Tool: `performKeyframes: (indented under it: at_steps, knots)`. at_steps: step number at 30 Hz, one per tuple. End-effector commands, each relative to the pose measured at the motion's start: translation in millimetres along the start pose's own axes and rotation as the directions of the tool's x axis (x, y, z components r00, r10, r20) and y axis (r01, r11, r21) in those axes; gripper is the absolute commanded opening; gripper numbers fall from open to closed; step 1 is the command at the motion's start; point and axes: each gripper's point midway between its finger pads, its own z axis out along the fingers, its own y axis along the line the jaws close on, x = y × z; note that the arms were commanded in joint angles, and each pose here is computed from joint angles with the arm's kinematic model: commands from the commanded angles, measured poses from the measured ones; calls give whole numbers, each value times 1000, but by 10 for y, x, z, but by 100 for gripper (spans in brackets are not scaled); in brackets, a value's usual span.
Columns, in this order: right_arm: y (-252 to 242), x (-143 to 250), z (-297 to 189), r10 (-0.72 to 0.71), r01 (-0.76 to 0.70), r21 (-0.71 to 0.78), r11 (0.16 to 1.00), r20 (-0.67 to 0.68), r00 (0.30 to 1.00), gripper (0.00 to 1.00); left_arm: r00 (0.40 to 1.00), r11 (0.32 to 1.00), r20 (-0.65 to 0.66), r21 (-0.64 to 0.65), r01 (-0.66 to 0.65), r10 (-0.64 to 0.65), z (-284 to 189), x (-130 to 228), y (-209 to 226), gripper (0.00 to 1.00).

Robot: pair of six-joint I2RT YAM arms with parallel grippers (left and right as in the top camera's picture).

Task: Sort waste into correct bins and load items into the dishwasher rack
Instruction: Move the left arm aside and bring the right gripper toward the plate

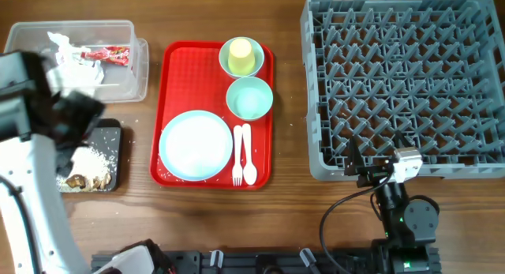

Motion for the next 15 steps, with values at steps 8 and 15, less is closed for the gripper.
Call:
performKeyframes:
  at_steps: [8, 15]
  knots:
    - [756, -336, -202, 897, -984, -169, 60, -424, 127, 100, 976, 974, 31, -63, 219, -217, -12, -327, 521, 100]
    - [552, -1675, -676, 948, -745, -658, 110, -155, 277, 100, 976, 974, 31, -63, 219, -217, -12, -326, 522, 100]
